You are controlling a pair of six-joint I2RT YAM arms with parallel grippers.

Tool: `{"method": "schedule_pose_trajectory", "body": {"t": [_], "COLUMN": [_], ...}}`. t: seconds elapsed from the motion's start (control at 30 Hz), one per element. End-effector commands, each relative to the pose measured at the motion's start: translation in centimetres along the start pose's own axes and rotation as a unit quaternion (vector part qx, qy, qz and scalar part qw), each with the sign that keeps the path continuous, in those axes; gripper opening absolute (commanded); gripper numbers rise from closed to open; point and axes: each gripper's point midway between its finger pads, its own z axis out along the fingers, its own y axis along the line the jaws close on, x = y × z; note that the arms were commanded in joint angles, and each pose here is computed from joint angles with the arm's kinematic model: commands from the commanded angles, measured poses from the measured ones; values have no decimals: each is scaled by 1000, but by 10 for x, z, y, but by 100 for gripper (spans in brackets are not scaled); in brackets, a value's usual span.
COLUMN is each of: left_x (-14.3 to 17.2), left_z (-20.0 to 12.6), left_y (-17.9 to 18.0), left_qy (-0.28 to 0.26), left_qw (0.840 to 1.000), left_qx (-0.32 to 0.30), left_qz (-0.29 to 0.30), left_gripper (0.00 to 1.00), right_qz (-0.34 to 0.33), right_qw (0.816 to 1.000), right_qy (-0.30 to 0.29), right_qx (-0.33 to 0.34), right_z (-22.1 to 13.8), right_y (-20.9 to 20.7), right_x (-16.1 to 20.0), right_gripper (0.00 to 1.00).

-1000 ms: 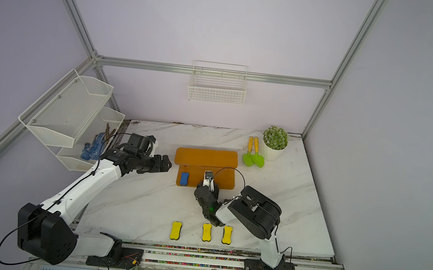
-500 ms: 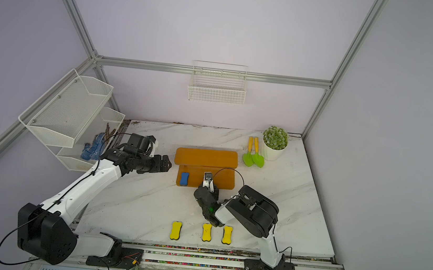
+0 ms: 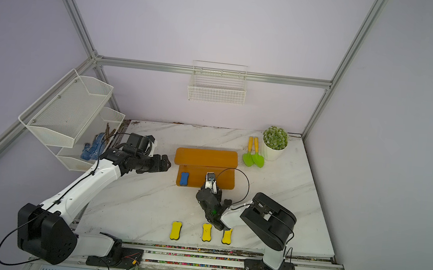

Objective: Remove the whiteboard erasers from the shelf
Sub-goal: Pick up the whiteboard eraser from the shelf, then place the whiteboard eraser at the center of the board.

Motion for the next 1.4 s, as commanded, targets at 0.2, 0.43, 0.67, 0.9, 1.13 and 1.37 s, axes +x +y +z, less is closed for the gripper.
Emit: {"method": "schedule_pose_trajectory", "body": {"t": [0.2, 0.43, 0.67, 0.9, 1.13, 1.37], "left_x": [-1, 0, 1, 1, 1, 1], "left_z": [-4, -5, -4, -2, -1, 0], "left_y": [-6, -8, -8, -8, -8, -7], "left_qy": [-4, -4, -2, 1, 3, 2], "left_qw": [1000, 999, 999, 999, 999, 999], "left_qx": [29, 36, 37, 36, 36, 34], "left_qz": [10, 11, 12, 11, 11, 12], "left_gripper": [94, 94, 94, 94, 94, 94], "right_qz": [9, 25, 37, 35, 32, 29], "right_qw": [998, 996, 994, 991, 992, 992], "right_qy": [64, 89, 103, 126, 125, 121], "right_qx": [6, -9, -4, 16, 9, 0], "right_z": [-61, -92, -92, -86, -84, -84], "right_y": [-13, -10, -5, -8, -3, 2], "right_x": [29, 48, 65, 86, 87, 82], "right_gripper": [38, 38, 38, 40, 42, 51]}}
